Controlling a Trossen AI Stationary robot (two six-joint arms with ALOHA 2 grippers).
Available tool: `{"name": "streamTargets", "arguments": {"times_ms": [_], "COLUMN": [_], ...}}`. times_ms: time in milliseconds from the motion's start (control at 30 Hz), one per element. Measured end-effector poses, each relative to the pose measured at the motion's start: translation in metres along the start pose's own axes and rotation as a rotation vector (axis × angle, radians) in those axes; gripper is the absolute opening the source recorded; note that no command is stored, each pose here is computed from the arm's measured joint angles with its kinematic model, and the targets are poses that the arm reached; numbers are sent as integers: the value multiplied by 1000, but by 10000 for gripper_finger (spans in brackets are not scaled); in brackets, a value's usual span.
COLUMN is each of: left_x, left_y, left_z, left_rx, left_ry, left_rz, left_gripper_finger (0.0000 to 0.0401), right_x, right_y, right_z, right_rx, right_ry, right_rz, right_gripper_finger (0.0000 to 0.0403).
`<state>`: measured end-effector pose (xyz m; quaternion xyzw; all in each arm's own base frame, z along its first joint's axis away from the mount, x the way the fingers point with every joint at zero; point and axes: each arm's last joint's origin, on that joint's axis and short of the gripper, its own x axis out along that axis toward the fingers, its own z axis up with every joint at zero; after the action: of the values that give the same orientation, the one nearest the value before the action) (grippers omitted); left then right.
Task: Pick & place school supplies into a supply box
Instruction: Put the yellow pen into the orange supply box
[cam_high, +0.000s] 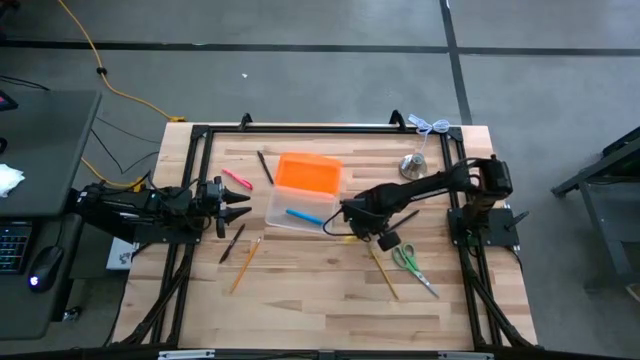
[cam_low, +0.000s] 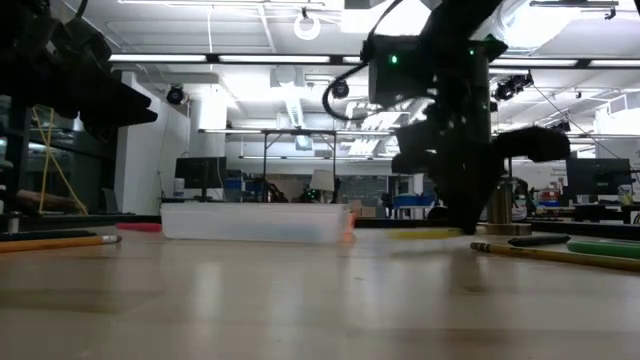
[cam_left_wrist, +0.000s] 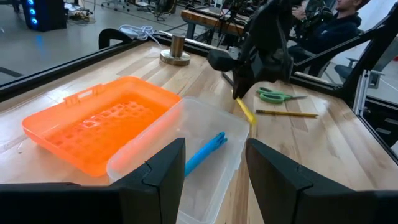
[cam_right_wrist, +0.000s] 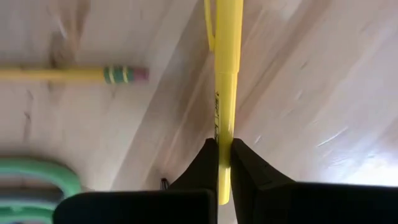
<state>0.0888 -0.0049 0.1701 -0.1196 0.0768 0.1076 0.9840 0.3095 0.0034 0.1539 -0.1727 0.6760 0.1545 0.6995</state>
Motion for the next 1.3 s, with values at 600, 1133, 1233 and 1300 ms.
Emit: {"name": "streamTargets", "arguments": {"times_ms": [600,1133,1233,1300], "left_x": [0,0,0,0], "left_y": [0,-1,-1,-1], "left_z": [0,3,3,3], "left_rx": [-1,-14,-30,-53], "left_ry": [0,-31,-32,-32], "left_rz": [0,-23,-23,-24], "left_gripper_finger": [200,200,200,200], "right_x": [-48,-112,-116,-119], "right_y": [-8,-25,-27,-30], "right_z": [20,54,60,65], "right_rx": [-4,140,216,263], "right_ry": [-63,-366,-442,-507], "right_rz": [-29,-81,-82,-65], "right_gripper_finger": [0,0,0,0]}}
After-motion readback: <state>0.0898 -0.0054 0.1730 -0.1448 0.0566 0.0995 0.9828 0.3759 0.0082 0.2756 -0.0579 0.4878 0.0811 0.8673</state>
